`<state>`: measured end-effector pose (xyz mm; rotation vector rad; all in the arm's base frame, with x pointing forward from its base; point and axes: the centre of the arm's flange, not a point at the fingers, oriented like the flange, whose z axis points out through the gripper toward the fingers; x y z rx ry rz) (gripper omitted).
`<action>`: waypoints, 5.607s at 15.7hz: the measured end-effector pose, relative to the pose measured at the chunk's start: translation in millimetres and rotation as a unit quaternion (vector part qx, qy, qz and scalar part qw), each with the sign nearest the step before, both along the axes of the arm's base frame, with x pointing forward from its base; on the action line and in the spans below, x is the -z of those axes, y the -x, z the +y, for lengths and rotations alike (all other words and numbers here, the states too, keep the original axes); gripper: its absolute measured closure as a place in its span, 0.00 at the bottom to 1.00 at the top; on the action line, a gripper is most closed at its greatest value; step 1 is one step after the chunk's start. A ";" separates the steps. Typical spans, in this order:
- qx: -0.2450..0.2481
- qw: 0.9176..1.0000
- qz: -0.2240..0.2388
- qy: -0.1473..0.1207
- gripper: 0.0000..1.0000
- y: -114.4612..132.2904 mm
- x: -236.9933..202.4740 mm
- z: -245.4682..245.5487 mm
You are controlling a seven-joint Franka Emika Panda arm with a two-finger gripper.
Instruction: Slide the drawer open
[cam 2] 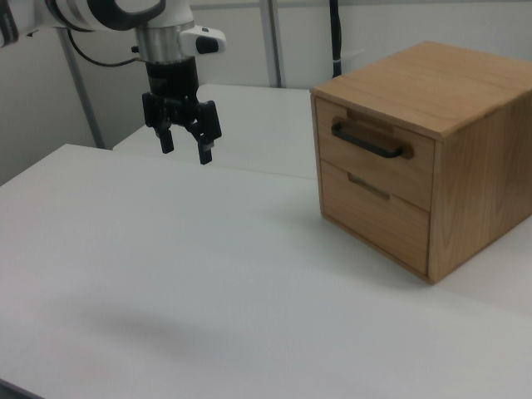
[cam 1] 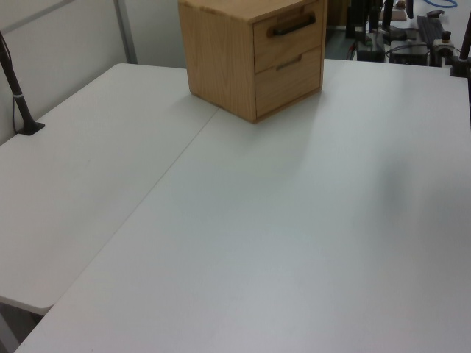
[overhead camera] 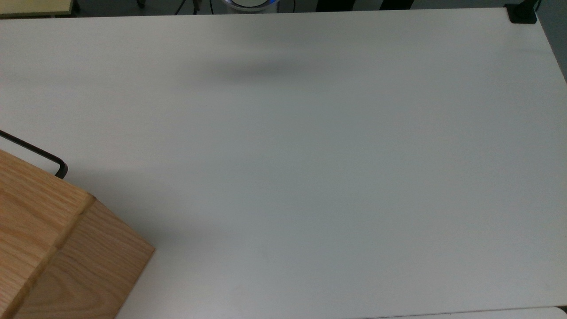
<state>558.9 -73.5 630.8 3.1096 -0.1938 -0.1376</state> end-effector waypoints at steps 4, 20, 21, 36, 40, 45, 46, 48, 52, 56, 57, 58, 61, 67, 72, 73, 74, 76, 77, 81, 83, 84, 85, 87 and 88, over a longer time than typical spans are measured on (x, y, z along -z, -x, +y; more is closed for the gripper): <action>-0.024 1.000 -0.002 -0.002 0.00 1.4 -2.3 -7.1; -0.168 0.986 0.003 -0.007 0.00 -5.7 7.3 -10.6; -0.203 0.979 -0.002 0.000 0.00 -8.3 7.0 -12.9; -0.442 0.849 -0.147 0.250 0.12 -117.9 64.0 -86.3; -0.461 0.821 -0.173 0.290 0.26 -132.1 77.5 -97.3; -0.480 0.792 -0.188 0.326 0.44 -142.8 92.2 -106.7; -0.482 0.789 -0.191 0.330 0.57 -144.2 95.1 -108.7; -0.488 0.782 -0.189 0.338 0.65 -146.7 104.5 -113.0; -0.504 0.773 -0.178 0.342 0.83 -147.4 114.3 -115.2; -0.504 0.772 -0.179 0.342 0.83 -145.6 113.8 -115.7; -0.504 0.772 -0.181 0.342 0.83 -143.7 113.6 -115.7; -0.504 0.772 -0.183 0.341 0.83 -140.3 113.5 -115.3; -0.506 0.775 -0.185 0.331 0.83 -119.8 110.9 -109.3; -0.504 0.796 -0.172 0.287 0.83 -56.0 99.2 -81.9; -0.494 0.831 -0.127 0.224 0.83 -12.6 81.7 -54.4; -0.492 0.836 -0.121 0.211 0.83 -6.8 79.0 -50.1; -0.492 0.840 -0.115 0.201 0.83 -2.7 77.2 -45.0; -0.493 0.843 -0.105 0.188 0.83 2.5 74.6 -35.2; -0.493 0.844 -0.103 0.184 0.82 3.8 73.5 -31.4; -0.476 0.849 -0.138 0.180 0.44 15.1 39.3 -18.8; -0.461 0.862 -0.141 0.158 0.26 19.4 33.9 -16.0; -0.444 0.874 -0.136 0.142 0.15 20.6 31.2 -11.7; -0.419 0.890 -0.132 0.126 0.05 21.2 26.4 -3.7; -0.345 0.925 -0.123 0.097 0.00 20.4 11.7 26.1; -0.302 0.942 -0.121 0.083 0.00 19.3 5.5 44.9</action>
